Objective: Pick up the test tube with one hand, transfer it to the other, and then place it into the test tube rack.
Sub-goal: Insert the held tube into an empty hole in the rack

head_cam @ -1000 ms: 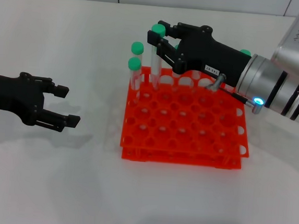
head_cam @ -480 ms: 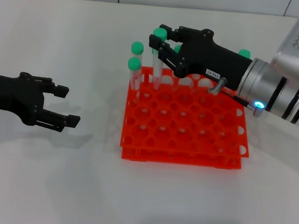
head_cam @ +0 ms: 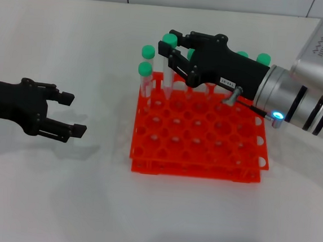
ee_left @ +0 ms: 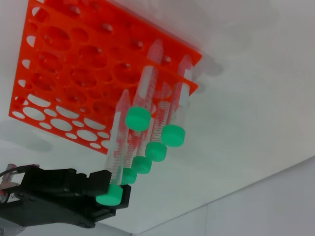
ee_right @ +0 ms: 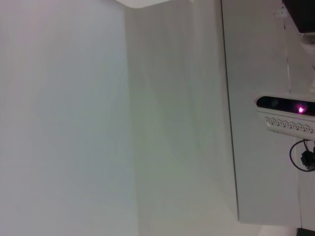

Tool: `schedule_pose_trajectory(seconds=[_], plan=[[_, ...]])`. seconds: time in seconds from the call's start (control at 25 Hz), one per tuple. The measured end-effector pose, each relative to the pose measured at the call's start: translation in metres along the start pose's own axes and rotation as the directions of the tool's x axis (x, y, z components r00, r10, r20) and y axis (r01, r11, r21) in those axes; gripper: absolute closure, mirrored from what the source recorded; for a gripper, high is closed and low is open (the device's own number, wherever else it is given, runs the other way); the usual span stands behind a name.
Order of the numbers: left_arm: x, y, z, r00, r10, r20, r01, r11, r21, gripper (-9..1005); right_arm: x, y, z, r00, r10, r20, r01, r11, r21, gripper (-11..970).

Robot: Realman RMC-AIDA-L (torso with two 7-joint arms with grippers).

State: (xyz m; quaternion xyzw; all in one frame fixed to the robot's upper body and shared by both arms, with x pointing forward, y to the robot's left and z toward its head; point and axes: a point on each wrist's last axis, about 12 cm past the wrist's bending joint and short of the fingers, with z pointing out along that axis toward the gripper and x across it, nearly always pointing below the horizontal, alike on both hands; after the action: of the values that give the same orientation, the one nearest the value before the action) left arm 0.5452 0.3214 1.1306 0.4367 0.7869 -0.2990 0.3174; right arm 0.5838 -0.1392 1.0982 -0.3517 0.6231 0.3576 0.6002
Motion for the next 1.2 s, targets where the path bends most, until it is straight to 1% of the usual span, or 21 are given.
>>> schedule_pose_trajectory(seconds=[0.28,1.2], plan=[[0.0008,0.0000,-0.0004,1.000,-0.002,0.000,0.002,1.000,-0.002,115,-0.0033,0.0008,0.0027,1.000,-0.005,0.009,0.006,1.000,-0.009,692],[-0.0001,-0.0007,-0.0027,1.000,0.007,0.027,-0.007,1.000,0.001,115,-0.0045,0.0003,0.0047,1.000,-0.005,0.007,0.005,1.000,-0.008,692]])
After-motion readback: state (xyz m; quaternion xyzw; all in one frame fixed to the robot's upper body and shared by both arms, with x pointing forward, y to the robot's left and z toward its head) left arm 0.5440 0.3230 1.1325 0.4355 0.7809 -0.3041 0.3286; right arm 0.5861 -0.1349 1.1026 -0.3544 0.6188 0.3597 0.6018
